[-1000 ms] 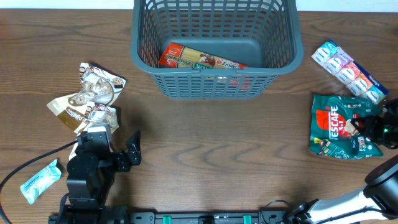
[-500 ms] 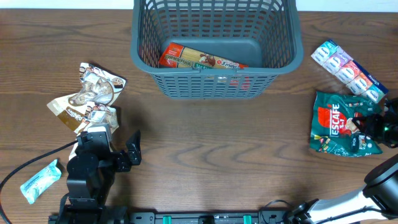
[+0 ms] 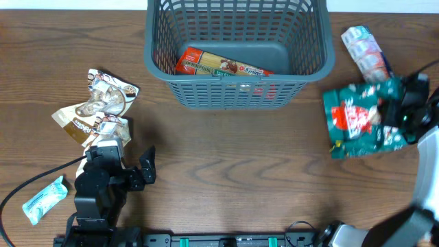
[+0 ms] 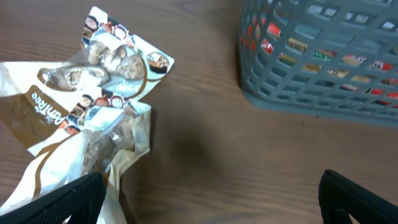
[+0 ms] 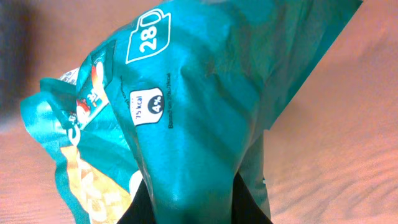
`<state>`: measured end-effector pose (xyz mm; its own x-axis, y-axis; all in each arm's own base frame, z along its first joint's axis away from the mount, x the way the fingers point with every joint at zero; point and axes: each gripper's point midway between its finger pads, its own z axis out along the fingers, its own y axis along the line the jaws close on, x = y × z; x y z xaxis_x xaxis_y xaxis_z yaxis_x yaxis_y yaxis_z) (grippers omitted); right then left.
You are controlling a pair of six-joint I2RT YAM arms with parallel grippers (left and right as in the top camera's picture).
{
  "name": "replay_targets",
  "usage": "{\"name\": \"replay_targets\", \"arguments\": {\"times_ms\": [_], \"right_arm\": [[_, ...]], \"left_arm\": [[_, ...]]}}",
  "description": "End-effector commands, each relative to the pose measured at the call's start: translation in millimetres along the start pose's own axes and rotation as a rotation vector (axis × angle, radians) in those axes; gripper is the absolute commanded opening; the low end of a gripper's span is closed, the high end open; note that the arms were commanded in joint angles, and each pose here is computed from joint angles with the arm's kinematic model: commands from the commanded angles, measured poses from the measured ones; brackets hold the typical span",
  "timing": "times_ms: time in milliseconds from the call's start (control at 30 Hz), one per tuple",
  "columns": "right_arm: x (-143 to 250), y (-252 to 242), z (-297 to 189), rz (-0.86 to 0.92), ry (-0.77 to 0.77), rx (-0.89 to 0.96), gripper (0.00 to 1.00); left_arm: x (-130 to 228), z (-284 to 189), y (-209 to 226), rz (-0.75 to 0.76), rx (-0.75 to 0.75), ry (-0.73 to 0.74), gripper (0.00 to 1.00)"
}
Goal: Pack container
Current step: 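Lift the Nescafe pouch with the right gripper and release it into the basket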
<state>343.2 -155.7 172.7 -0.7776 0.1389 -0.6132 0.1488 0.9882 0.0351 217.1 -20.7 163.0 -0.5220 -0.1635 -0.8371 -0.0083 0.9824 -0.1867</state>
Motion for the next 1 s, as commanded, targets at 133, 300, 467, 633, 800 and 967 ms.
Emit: {"name": "replay_targets", "arguments": {"times_ms": [133,300,467,633,800,967], "right_arm": [[-130.2,55.0,-152.7,-0.148,-0.448,0.01,0.01],[-190.8,82.9,-237.8,-0.181,-0.714,-0.004,0.01],[-231.1,119.6,-307.9,-0.256,-0.973,-0.051,0.01],[-235.5,213.7,-331.8,-0.533,-1.118,-0.408,0.01],[-220.3,283.9,-294.8,-0.719,-1.055,-0.686,0.01],[-202.4,343.5,-229.1,-0.87,-0.954,-0.826,0.01]], "left_arm": [[-8.4,-4.8,-3.0,-0.014,0.012,-0.019,0.99],[-8.4,-4.8,-3.0,-0.014,0.012,-0.019,0.99],[-8.4,-4.8,-3.0,-0.014,0.012,-0.019,0.99],[-8.4,-4.8,-3.0,-0.014,0.012,-0.019,0.99],[-8.4,-4.8,-3.0,-0.014,0.012,-0.019,0.99],[-8.4,-4.8,-3.0,-0.014,0.012,-0.019,0.99]]}}
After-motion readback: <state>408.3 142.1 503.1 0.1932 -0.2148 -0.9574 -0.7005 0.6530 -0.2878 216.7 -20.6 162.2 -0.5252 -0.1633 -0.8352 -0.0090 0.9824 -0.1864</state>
